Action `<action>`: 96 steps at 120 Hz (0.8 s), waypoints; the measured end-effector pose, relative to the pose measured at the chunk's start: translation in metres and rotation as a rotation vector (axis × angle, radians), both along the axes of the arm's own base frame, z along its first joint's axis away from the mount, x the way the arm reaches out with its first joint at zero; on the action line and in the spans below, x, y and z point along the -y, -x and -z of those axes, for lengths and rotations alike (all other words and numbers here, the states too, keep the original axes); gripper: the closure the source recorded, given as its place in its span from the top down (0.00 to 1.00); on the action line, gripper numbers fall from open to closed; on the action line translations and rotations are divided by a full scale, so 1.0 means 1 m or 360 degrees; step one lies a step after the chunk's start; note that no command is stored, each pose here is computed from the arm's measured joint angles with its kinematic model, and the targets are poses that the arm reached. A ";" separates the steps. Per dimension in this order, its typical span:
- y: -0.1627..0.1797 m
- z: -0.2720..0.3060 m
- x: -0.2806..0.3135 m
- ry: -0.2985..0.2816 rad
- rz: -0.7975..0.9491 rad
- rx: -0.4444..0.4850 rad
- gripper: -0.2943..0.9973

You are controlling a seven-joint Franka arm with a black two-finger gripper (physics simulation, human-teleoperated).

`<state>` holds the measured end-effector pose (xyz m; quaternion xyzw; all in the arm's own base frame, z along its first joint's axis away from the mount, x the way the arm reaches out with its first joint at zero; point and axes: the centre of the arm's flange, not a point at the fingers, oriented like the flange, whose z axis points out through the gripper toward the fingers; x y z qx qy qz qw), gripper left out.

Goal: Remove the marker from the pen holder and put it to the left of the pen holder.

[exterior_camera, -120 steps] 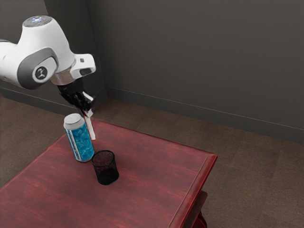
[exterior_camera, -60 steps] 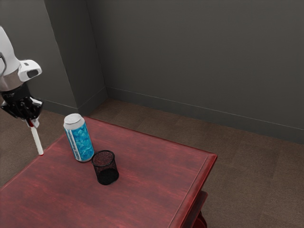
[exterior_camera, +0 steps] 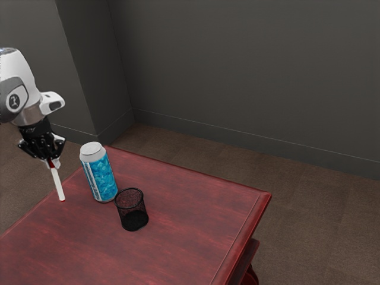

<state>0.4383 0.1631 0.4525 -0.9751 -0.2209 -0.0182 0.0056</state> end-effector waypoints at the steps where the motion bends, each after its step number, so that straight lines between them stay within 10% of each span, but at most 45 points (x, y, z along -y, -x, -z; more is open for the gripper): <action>1: -0.001 0.001 0.000 0.0001 0.0001 0.0001 0.17; 16: -0.007 0.009 -0.002 0.0004 0.0011 0.0017 0.18; 59: -0.014 0.010 0.000 0.0017 0.0082 0.0062 0.65; 96: -0.055 -0.173 0.071 -0.0119 0.0352 0.0476 0.74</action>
